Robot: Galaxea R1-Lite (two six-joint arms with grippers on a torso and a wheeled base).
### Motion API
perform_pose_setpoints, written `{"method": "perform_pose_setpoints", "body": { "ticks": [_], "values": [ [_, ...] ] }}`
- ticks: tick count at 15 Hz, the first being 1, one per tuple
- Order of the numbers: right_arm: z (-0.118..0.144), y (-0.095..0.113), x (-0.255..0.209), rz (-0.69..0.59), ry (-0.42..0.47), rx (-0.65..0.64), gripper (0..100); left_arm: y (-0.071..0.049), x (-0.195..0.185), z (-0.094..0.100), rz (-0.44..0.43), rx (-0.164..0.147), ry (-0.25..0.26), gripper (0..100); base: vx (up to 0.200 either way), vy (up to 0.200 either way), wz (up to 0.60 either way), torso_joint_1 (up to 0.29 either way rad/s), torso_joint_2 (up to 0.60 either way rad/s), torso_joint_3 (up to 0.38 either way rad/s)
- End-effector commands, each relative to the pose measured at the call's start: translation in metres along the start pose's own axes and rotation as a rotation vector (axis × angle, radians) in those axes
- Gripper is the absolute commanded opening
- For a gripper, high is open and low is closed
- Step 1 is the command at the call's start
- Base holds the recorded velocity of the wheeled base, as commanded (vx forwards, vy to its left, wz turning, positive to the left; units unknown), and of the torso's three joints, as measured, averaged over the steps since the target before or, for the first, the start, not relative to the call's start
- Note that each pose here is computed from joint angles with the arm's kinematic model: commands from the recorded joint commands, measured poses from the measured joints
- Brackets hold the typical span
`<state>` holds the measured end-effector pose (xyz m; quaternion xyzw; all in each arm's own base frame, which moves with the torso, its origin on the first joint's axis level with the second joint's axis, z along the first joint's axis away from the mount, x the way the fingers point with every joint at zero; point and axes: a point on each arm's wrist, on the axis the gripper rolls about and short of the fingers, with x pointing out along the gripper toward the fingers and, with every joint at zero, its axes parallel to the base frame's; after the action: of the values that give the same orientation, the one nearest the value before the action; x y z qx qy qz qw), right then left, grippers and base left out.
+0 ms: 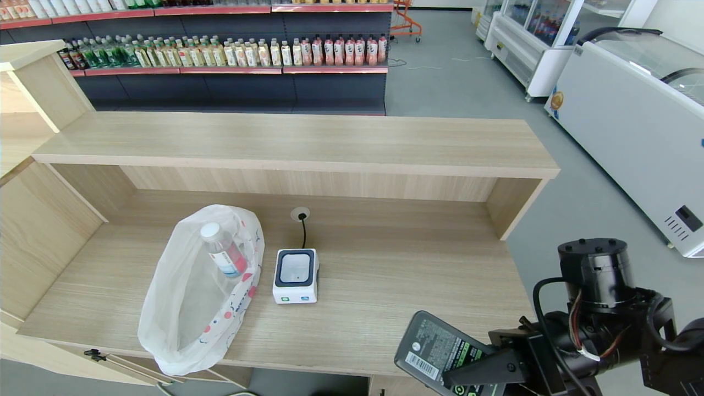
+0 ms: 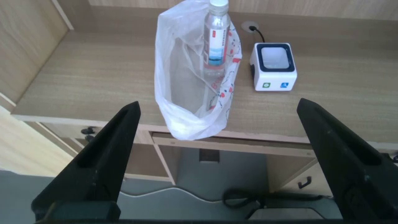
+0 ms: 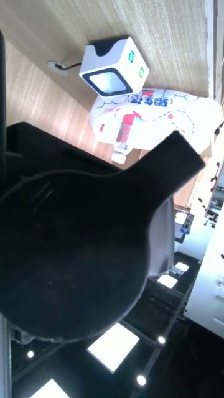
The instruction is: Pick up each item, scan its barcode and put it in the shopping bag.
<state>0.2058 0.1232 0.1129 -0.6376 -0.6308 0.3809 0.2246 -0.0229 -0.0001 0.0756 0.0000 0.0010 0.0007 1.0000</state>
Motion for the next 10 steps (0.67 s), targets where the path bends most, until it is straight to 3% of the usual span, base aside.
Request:
{"method": "perform_pose_setpoints", "body": {
  "ticks": [1,10],
  "values": [
    [0.0002,-0.0009,-0.0007,0.000,0.002,-0.003,0,0.0000,0.0000,0.0000,0.000,0.000,0.000,100,0.000,0.000,0.00,0.000,0.00,0.000],
    [0.0033,-0.0019,-0.0016,0.001,-0.001,0.018,0,0.0000,0.0000,0.0000,0.002,0.000,0.000,100,0.000,0.000,0.00,0.000,0.00,0.000]
  ]
}}
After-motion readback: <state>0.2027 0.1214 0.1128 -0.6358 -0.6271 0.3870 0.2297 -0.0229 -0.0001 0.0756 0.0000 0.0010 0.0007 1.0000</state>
